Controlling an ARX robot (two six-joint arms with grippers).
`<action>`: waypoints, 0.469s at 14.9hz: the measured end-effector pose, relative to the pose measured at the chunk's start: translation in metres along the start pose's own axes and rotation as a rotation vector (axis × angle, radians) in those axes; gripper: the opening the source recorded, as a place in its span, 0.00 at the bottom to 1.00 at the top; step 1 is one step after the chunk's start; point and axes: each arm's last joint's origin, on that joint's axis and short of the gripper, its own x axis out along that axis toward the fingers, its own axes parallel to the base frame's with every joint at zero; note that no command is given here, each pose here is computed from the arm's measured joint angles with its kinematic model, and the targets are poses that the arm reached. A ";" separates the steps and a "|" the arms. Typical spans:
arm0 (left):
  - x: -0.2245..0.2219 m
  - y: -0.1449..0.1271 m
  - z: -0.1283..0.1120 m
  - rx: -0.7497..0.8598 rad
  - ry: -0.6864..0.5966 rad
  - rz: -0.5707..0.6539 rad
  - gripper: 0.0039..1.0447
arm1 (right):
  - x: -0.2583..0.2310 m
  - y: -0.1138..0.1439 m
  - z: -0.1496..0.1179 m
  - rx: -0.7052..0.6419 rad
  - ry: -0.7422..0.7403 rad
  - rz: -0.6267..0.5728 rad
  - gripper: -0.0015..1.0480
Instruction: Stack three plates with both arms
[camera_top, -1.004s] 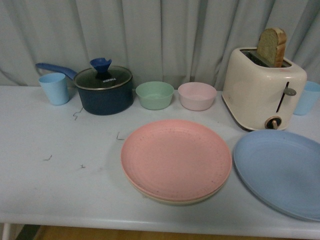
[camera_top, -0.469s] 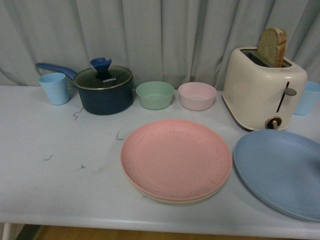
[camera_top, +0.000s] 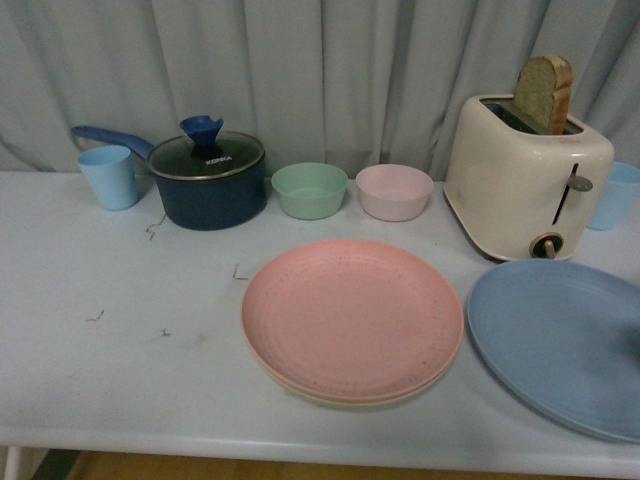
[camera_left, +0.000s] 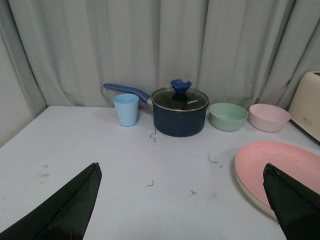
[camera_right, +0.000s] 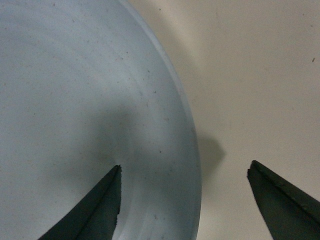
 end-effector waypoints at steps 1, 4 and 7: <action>0.000 0.000 0.000 0.000 0.000 0.000 0.94 | 0.001 0.000 0.000 0.004 -0.003 -0.001 0.67; 0.000 0.000 0.000 0.000 0.000 0.000 0.94 | 0.004 -0.001 -0.001 0.014 0.002 -0.007 0.41; 0.000 0.000 0.000 0.000 0.000 0.000 0.94 | -0.002 -0.013 -0.002 0.060 -0.030 0.006 0.08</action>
